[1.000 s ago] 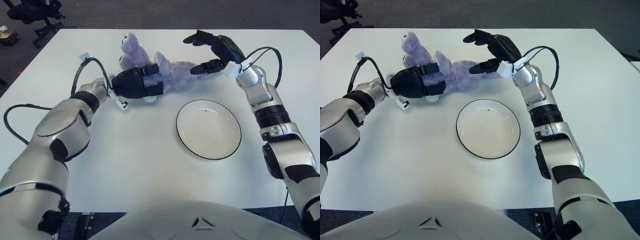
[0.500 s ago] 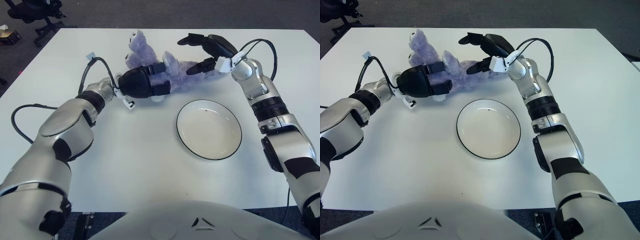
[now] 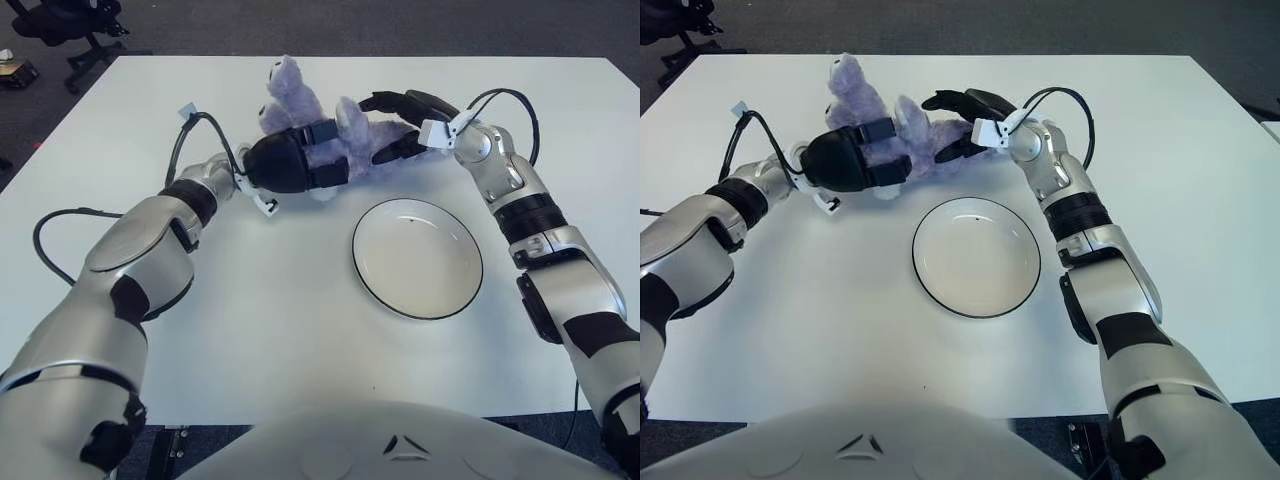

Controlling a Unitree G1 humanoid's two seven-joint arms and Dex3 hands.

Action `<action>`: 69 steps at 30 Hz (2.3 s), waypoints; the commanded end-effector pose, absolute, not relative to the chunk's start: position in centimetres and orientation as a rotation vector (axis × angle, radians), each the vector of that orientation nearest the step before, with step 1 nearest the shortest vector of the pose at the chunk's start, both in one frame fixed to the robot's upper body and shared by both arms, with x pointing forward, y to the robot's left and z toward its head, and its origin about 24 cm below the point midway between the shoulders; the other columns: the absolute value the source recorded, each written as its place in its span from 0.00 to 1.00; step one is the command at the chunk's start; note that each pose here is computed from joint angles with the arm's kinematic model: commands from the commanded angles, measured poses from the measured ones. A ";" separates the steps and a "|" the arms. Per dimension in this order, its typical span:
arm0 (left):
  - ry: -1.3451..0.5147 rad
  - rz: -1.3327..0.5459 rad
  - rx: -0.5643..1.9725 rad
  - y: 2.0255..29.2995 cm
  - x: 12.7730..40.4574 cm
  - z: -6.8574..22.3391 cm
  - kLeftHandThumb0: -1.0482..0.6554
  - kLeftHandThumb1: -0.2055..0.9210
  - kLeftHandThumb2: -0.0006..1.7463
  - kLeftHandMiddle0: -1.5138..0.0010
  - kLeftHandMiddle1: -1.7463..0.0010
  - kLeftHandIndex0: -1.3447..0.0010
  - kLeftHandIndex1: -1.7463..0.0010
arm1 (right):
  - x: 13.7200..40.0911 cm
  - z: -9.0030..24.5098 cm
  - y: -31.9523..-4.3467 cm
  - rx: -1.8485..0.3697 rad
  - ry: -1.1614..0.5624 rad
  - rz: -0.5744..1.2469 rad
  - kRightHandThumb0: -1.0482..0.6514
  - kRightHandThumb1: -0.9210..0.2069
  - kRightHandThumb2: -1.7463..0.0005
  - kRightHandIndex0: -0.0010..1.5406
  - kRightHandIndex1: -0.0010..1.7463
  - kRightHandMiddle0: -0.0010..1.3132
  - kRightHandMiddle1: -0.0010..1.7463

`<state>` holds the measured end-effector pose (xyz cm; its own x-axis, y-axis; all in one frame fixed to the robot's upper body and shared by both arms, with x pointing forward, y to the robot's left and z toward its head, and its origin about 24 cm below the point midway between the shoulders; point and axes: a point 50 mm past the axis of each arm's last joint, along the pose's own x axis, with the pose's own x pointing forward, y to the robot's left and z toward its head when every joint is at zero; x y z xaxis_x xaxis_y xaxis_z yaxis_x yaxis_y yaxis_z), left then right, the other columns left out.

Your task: Put the doll into the plate.

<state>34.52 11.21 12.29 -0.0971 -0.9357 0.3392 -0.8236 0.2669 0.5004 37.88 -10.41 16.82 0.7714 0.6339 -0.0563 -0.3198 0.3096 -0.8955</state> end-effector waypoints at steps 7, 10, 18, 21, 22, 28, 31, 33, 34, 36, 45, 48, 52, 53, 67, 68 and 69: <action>-1.980 -0.272 1.624 11.2 35.4 14.5 0.40 0.94 0.34 0.48 0.00 0.81 0.00 | 38.3 16.3 -10.2 -1.165 -0.285 0.685 0.16 0.07 1.00 0.18 0.00 0.20 0.05; -1.981 -0.279 1.641 11.4 35.6 14.8 0.40 0.93 0.35 0.47 0.00 0.81 0.00 | 38.3 16.2 -10.3 -1.201 -0.269 0.701 0.15 0.08 1.00 0.17 0.00 0.19 0.04; -1.988 -0.293 1.682 11.4 35.8 15.0 0.40 0.92 0.36 0.46 0.00 0.80 0.00 | 38.1 15.7 -10.5 -1.256 -0.246 0.743 0.14 0.08 1.00 0.16 0.00 0.18 0.03; -1.982 -0.298 1.704 11.4 35.9 15.0 0.40 0.92 0.36 0.46 0.00 0.80 0.00 | 37.9 15.4 -10.7 -1.270 -0.229 0.761 0.13 0.08 1.00 0.15 0.00 0.18 0.02; -1.980 -0.299 1.708 11.4 35.9 15.0 0.40 0.92 0.36 0.46 0.00 0.80 0.00 | 37.9 15.4 -10.7 -1.273 -0.225 0.764 0.12 0.09 1.00 0.14 0.00 0.17 0.02; -1.957 -0.303 1.738 11.2 36.1 15.2 0.40 0.92 0.36 0.45 0.00 0.80 0.00 | 37.6 15.2 -10.9 -1.316 -0.192 0.812 0.10 0.09 1.00 0.08 0.00 0.15 0.01; -1.954 -0.302 1.743 11.1 36.2 15.3 0.40 0.92 0.36 0.45 0.00 0.80 0.00 | 37.5 15.1 -10.9 -1.333 -0.183 0.823 0.09 0.08 1.00 0.07 0.00 0.14 0.00; -1.950 -0.301 1.746 11.0 36.3 15.5 0.40 0.92 0.36 0.45 0.00 0.80 0.00 | 37.4 15.1 -10.9 -1.367 -0.176 0.826 0.07 0.07 0.99 0.06 0.00 0.13 0.00; -1.949 -0.301 1.747 10.9 36.3 15.6 0.40 0.92 0.36 0.45 0.00 0.80 0.00 | 37.4 15.1 -10.9 -1.387 -0.172 0.825 0.07 0.07 0.99 0.06 0.00 0.13 0.00; -1.946 -0.299 1.749 10.8 36.3 15.7 0.40 0.92 0.36 0.45 0.00 0.80 0.00 | 37.3 14.8 -10.8 -1.440 -0.163 0.815 0.05 0.04 0.99 0.05 0.00 0.12 0.00; -1.949 -0.260 1.746 10.6 36.4 15.9 0.40 0.92 0.36 0.44 0.00 0.81 0.00 | 37.3 12.8 -10.3 -1.657 -0.185 0.654 0.01 0.00 0.95 0.02 0.00 0.10 0.00; -1.951 -0.254 1.745 10.6 36.4 15.9 0.40 0.92 0.36 0.44 0.00 0.81 0.00 | 37.2 12.7 -10.1 -1.724 -0.222 0.592 0.08 0.03 0.98 0.08 0.01 0.14 0.01; -1.959 -0.246 1.736 10.4 36.4 16.2 0.40 0.92 0.36 0.44 0.00 0.81 0.00 | 37.2 12.3 -9.5 -1.909 -0.331 0.425 0.31 0.06 0.99 0.28 0.04 0.36 0.07; -1.961 -0.244 1.731 10.4 36.4 16.3 0.40 0.92 0.36 0.43 0.00 0.81 0.00 | 37.3 12.0 -9.6 -1.894 -0.343 0.388 0.35 0.06 0.99 0.33 0.05 0.42 0.08; -1.984 -0.200 1.637 10.0 36.0 16.6 0.40 0.92 0.36 0.43 0.00 0.80 0.00 | 38.0 9.8 -11.5 -1.740 -0.366 0.185 0.73 0.00 0.83 0.24 0.88 0.40 0.47; -1.982 -0.198 1.625 9.9 36.0 16.7 0.40 0.92 0.36 0.43 0.00 0.80 0.00 | 38.1 9.6 -11.8 -1.733 -0.372 0.170 0.71 0.00 0.83 0.24 0.89 0.40 0.51; -1.981 -0.196 1.617 9.9 36.0 16.7 0.40 0.92 0.36 0.43 0.00 0.80 0.00 | 38.1 9.5 -11.9 -1.728 -0.377 0.159 0.67 0.00 0.84 0.23 0.89 0.41 0.57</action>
<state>35.91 10.10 15.65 -0.0829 -0.9506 0.2993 -0.8510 0.2238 0.4751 38.20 -10.48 11.42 0.9140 0.3788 0.1454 0.2123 -0.1411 -0.9670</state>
